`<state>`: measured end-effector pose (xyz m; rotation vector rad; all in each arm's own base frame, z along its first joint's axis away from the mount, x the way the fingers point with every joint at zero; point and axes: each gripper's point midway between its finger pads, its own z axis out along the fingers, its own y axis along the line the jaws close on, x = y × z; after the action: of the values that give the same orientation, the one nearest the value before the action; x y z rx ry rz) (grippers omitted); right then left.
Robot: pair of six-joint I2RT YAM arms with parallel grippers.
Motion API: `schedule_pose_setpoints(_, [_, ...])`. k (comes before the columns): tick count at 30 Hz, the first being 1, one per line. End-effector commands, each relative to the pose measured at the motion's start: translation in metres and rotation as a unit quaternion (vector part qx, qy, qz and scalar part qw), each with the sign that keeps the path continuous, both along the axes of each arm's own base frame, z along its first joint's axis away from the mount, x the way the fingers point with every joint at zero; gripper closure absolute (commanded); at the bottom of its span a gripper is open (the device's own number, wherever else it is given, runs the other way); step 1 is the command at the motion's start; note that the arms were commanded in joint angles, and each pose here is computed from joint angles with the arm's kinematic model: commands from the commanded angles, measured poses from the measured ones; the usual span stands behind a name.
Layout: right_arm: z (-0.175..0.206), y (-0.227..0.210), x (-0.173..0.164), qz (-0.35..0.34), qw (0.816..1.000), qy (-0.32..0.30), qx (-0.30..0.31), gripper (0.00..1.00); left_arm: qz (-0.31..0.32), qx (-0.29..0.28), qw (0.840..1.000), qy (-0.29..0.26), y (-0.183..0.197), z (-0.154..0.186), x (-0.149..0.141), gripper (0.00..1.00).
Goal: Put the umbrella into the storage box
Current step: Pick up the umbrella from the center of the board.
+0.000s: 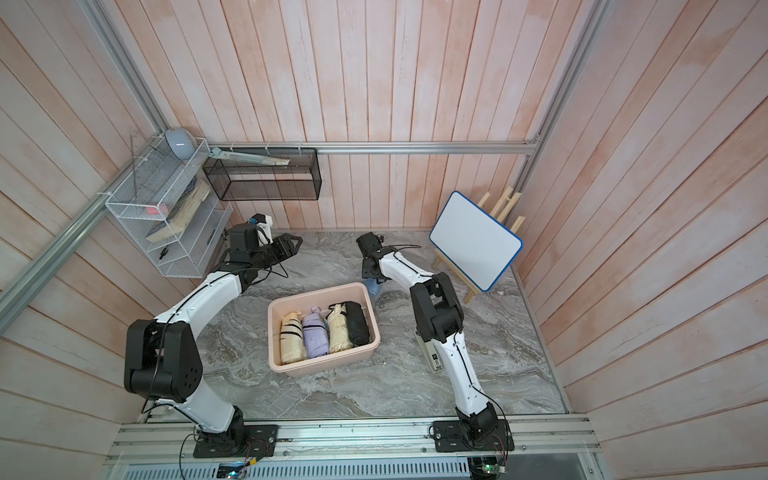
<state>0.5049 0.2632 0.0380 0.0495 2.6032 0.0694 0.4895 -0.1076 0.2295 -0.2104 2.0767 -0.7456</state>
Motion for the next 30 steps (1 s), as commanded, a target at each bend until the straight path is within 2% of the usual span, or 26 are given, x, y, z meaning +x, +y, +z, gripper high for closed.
schedule_pose_setpoints(1, [-0.009,-0.022,-0.011,-0.019,1.0,0.022,0.007,0.39,0.007,0.009,1.0,-0.01,0.008,0.009,-0.01,0.35])
schedule_pose_setpoints(10, [-0.005,-0.036,-0.015,-0.034,0.999,0.025,0.016,0.49,0.023,0.015,1.0,-0.001,0.017,0.014,-0.036,0.35])
schedule_pose_setpoints(14, [0.017,-0.036,-0.012,-0.029,0.999,0.003,0.024,0.55,0.04,0.014,0.999,0.016,0.023,0.013,-0.055,0.35])
schedule_pose_setpoints(20, [0.061,-0.041,-0.021,-0.027,0.998,-0.043,0.049,0.65,0.11,0.006,0.991,0.079,0.044,-0.001,-0.093,0.35])
schedule_pose_setpoints(25, [0.091,-0.049,-0.036,-0.021,0.996,-0.065,0.058,0.66,0.146,-0.015,0.981,0.129,0.052,-0.011,-0.126,0.38])
schedule_pose_setpoints(30, [0.126,-0.06,-0.053,-0.015,0.993,-0.095,0.066,0.68,0.161,-0.009,0.973,0.165,0.058,-0.014,-0.153,0.41])
